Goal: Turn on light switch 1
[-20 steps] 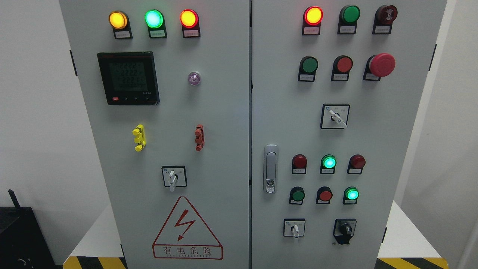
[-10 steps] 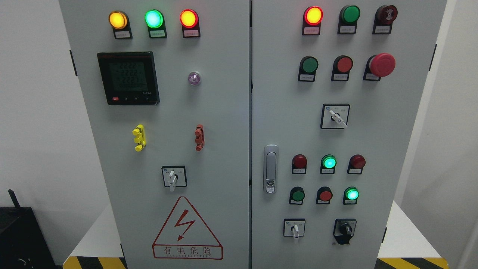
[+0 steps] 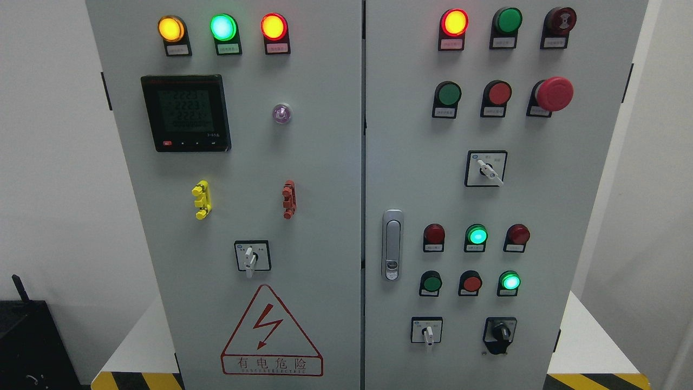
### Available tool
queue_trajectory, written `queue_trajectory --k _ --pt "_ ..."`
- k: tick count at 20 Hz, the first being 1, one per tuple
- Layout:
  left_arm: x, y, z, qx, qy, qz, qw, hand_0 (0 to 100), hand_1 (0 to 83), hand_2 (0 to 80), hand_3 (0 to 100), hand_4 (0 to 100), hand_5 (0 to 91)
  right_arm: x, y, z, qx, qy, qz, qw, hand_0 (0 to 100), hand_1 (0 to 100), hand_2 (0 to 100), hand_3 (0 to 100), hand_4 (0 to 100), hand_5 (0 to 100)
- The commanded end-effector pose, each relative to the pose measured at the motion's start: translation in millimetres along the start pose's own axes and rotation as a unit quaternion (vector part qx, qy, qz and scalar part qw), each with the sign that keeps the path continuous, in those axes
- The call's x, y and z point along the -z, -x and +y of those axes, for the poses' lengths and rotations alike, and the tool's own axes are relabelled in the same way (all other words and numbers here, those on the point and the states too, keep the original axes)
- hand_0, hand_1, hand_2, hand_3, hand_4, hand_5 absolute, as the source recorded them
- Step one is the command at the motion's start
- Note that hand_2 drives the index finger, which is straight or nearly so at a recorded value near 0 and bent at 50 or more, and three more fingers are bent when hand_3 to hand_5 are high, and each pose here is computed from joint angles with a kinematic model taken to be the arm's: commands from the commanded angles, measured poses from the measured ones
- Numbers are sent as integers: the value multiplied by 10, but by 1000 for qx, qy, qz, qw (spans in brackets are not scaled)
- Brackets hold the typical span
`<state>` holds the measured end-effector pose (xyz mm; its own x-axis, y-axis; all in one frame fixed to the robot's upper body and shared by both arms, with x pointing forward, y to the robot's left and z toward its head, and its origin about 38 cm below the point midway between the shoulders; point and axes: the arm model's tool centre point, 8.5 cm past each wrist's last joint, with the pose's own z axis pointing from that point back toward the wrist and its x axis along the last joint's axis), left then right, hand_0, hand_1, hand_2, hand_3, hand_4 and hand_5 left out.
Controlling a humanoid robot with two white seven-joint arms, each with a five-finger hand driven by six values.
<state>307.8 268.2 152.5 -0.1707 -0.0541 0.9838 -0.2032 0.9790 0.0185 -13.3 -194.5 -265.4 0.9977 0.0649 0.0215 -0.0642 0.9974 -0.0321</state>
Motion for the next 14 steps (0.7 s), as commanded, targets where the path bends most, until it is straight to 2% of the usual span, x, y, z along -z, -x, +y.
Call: queue_trajectory --k 1,5,7,11,14 --pt "190 -284 -510 -33 32 -30 999 0 615 586 756 843 833 0 2 0 12 0 1 1000 0 0 0 0 0 0" --pt "302 -434 -624 -38 35 -50 997 0 615 573 737 835 821 0 2 0 12 0 1 1000 0 0 0 0 0 0" --pt "353 -490 -649 -20 31 -54 998 0 616 571 736 834 820 0 2 0 12 0 1 1000 0 0 0 0 0 0" --pt "412 -575 -824 -24 43 -50 998 0 618 569 735 835 816 0 2 0 12 0 1 1000 0 0 0 0 0 0" --pt "478 -621 -839 -8 32 -42 999 0 623 572 737 835 815 0 2 0 12 0 1 1000 0 0 0 0 0 0"
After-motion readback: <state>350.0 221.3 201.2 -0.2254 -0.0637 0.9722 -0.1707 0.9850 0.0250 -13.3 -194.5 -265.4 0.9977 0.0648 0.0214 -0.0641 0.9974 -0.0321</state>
